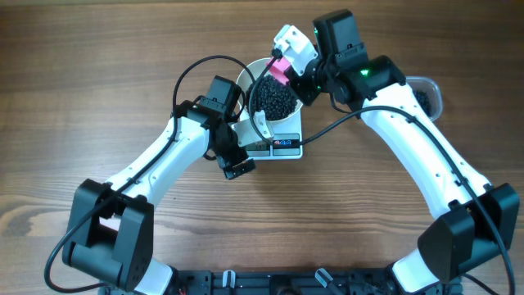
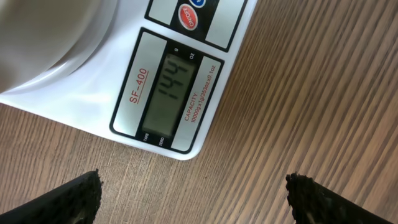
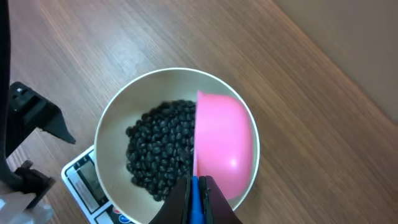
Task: Scoop item into bowl and weigh 150g on scale
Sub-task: 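Tilt the scoop with the right gripper to pour beans into the bowl, then move the scoop with the right gripper back into the bean tub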
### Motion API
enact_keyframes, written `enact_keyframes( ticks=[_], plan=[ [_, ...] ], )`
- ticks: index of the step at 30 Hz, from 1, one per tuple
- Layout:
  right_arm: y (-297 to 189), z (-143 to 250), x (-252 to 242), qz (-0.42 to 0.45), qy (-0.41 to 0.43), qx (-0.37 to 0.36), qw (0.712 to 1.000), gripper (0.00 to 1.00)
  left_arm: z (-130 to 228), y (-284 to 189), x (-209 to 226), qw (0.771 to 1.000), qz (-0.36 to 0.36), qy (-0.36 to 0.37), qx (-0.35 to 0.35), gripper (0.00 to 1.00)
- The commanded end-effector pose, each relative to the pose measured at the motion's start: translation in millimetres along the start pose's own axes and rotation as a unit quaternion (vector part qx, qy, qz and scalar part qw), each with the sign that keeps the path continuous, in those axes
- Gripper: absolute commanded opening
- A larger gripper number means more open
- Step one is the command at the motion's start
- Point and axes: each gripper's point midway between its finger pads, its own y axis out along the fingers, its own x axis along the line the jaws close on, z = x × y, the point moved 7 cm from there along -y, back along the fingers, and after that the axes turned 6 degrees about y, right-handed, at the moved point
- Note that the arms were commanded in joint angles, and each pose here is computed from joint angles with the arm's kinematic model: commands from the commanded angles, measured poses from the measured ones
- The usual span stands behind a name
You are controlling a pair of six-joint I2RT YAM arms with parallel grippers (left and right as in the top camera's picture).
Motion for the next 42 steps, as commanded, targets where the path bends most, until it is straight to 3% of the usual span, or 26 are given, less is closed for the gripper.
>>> enact_keyframes(
  ticks=[1,4,7,10,15,17,20,24,26,30,35,42],
  plan=[
    [-13.3,-11.9,0.9,-0.008,0.002,-0.027,1.0,0.04,0.7,2.9,-1.5,1.0,0.01,0.007,-0.004,1.0],
    [-15.0,-13.4,-7.3,0.001,0.06,-0.036,0.998,0.04,0.7,2.9,-1.7,1.0,0.01,0.007,-0.004,1.0],
    [-24.9,-11.3,-33.6,-0.009,0.172,-0.064,0.983,0.04,0.7,2.9,-1.7,1.0,0.01,0.007,-0.004,1.0],
    [-54.8,-11.9,-60.1,-0.051,0.28,-0.114,0.952,0.04,0.8,2.9,-1.6,1.0,0.01,0.007,-0.004,1.0],
    [-123.0,28.7,-97.2,-0.002,0.39,-0.111,0.914,0.04,0.8,2.9,-1.6,1.0,0.01,0.007,-0.004,1.0],
    [-134.0,53.6,-105.8,0.023,0.431,-0.078,0.899,0.04,0.8,2.9,-1.6,1.0,0.01,0.007,-0.004,1.0],
    [-141.4,110.3,-112.7,0.115,0.5,0.039,0.858,0.04,0.8,2.9,-1.6,1.0,0.01,0.007,-0.004,1.0],
    [-155.0,155.2,-122.4,0.215,0.524,0.13,0.813,0.04,0.8,2.9,-1.6,1.0,0.01,0.007,-0.004,1.0],
    [-159.2,156.6,-138.7,0.269,0.51,0.117,0.809,0.04,0.8,2.9,-1.6,1.0,0.01,0.007,-0.004,1.0],
    [-145.6,156.9,-154.7,0.274,0.464,0.121,0.834,0.04,0.8,2.9,-1.6,1.0,0.01,0.007,-0.004,1.0],
    [-100.1,177.0,-171.5,0.241,0.466,0.163,0.835,0.04,0.7,2.9,-1.7,1.0,0.01,0.007,-0.004,1.0],
    [-46.7,184.4,-178.1,0.14,0.494,0.146,0.846,0.04,0.8,2.9,-1.6,1.0,0.01,0.007,-0.004,1.0]
  ],
)
